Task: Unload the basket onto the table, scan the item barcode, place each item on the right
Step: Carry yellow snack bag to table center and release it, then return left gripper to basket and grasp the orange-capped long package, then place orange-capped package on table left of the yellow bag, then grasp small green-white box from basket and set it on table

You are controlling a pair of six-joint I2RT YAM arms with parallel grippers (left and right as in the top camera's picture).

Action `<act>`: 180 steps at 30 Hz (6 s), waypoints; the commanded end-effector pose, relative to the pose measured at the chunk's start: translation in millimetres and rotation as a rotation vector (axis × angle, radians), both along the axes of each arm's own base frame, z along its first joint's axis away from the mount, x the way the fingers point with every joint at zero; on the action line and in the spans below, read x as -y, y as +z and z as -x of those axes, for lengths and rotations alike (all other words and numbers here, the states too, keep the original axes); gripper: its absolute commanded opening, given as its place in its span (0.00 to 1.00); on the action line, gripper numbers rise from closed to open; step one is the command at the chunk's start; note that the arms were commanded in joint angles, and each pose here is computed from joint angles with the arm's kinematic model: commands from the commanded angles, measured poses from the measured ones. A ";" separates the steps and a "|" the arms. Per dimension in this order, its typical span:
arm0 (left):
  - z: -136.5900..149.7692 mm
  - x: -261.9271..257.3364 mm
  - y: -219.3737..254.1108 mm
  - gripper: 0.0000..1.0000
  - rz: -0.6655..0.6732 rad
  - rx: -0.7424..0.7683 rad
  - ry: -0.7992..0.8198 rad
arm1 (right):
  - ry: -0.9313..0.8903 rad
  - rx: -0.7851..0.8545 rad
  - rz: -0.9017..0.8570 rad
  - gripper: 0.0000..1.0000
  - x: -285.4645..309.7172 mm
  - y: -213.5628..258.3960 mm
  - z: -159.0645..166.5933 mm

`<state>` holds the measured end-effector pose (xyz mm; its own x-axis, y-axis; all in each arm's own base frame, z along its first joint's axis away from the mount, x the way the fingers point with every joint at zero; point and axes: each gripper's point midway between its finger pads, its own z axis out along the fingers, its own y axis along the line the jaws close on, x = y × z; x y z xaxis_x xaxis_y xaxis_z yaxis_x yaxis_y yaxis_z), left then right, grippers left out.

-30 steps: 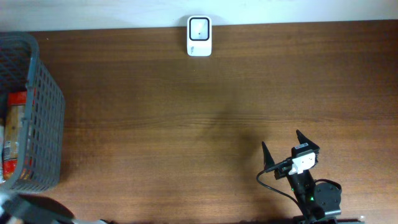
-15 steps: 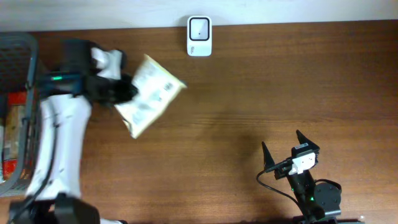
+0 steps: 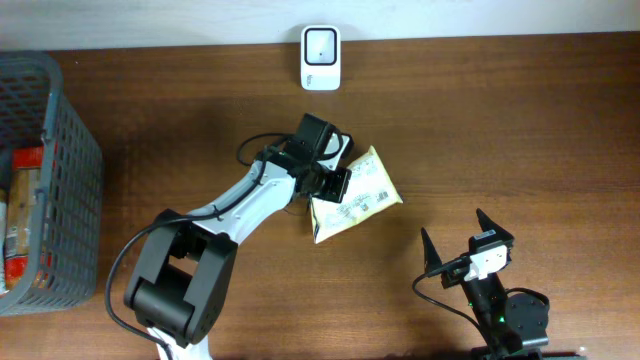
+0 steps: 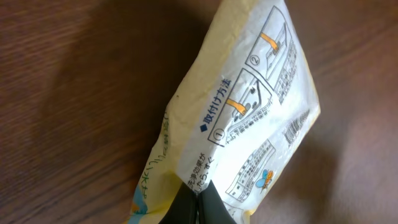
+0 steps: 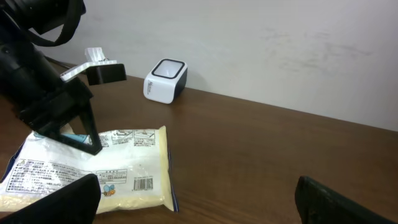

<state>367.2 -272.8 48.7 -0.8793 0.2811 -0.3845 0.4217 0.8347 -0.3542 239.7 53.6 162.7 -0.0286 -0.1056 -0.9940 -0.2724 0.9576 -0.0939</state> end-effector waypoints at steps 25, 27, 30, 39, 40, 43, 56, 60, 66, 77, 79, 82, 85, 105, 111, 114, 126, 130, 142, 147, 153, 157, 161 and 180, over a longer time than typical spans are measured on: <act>55.8 -470.9 334.9 0.99 -0.284 0.820 1.444 | 0.010 -0.003 -0.007 0.99 -2.0 -1.8 0.6; 76.3 -525.6 313.0 0.99 -0.372 0.745 1.583 | 0.009 -0.003 -0.007 0.99 -2.0 -1.8 0.6; 51.7 -562.8 266.4 0.97 -0.562 0.617 1.284 | 0.010 -0.003 -0.007 0.99 -2.0 -1.8 0.6; 43.8 -596.2 116.9 1.00 -0.601 -0.088 1.153 | 0.009 -0.003 -0.008 0.99 -2.0 -1.8 0.6; 44.0 -596.8 101.7 0.99 -0.612 -0.125 1.107 | 0.009 -0.003 -0.008 0.99 -2.0 -1.8 0.6; 46.1 -603.4 69.0 0.99 -0.648 -0.194 0.969 | 0.009 -0.003 -0.007 0.99 -2.0 -1.9 0.6; 44.1 -602.8 14.5 0.97 -0.483 -0.241 0.879 | 0.009 -0.003 -0.007 0.99 -2.0 -1.8 0.6; 50.4 -613.9 2.1 0.99 -0.542 -0.273 0.868 | 0.010 -0.003 -0.007 0.99 -2.0 -1.8 0.6; 60.4 -615.9 -38.1 0.99 -0.511 -0.354 0.862 | 0.009 -0.003 -0.008 0.99 -2.0 -1.8 0.6; 42.2 -614.5 -2.4 0.00 -0.442 -0.293 0.933 | 0.009 -0.003 -0.008 0.99 -2.0 -1.8 0.6; 9.5 -607.1 50.6 0.00 -0.325 -0.112 0.928 | 0.009 -0.003 -0.008 0.99 -2.0 -1.8 0.6; -34.7 -575.5 182.7 0.00 -0.113 0.277 0.869 | 0.009 -0.003 -0.008 0.99 -2.0 -1.8 0.6; -31.7 -556.7 289.8 0.00 -0.034 0.511 0.958 | 0.009 -0.003 -0.008 0.99 -2.0 -1.8 0.6; 14.1 -179.5 85.7 0.00 -0.079 -0.215 0.421 | 0.009 -0.003 -0.007 0.99 -2.0 -1.8 0.6; 18.7 -136.5 33.9 0.00 -0.040 -0.181 0.396 | 0.009 -0.003 -0.007 0.99 -2.0 -1.9 0.6; 15.1 -115.9 37.1 0.00 -0.012 -0.146 0.367 | 0.010 -0.003 -0.007 0.99 -2.0 -1.8 0.6; -60.1 -270.7 345.0 0.99 0.012 0.672 0.515 | 0.010 -0.003 -0.007 0.99 -2.0 -1.8 0.6; 4.5 -449.5 327.0 0.99 -0.399 0.565 1.049 | 0.009 -0.003 -0.007 0.99 -2.0 -1.9 0.6; 1.9 -557.9 126.0 0.96 -0.555 0.127 1.003 | 0.010 -0.003 -0.007 0.99 -2.0 -1.8 0.6; -1.7 -570.5 88.3 0.84 -0.552 0.073 0.933 | 0.009 -0.003 -0.007 0.99 -2.0 -1.9 0.6; 2.7 -568.2 31.7 0.82 -0.529 -0.067 0.895 | 0.009 -0.003 -0.007 0.99 -2.0 -1.9 0.6; 5.6 -565.6 -13.7 0.96 -0.506 -0.159 0.871 | 0.010 -0.003 -0.007 0.99 -2.0 -1.8 0.6; 9.0 -563.1 -30.5 0.84 -0.497 -0.198 0.861 | 0.009 -0.003 -0.008 0.98 -2.0 -1.8 0.6; 3.5 -478.0 286.6 0.20 -0.174 0.431 0.905 | 0.009 -0.003 -0.007 0.98 -2.0 -1.8 0.6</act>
<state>380.2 236.3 293.9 -0.6342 -0.3510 -0.6889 -0.3819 0.9169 -0.1156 239.8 53.6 162.6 -0.0288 -0.1064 -0.9939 -0.2725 0.9575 -0.0946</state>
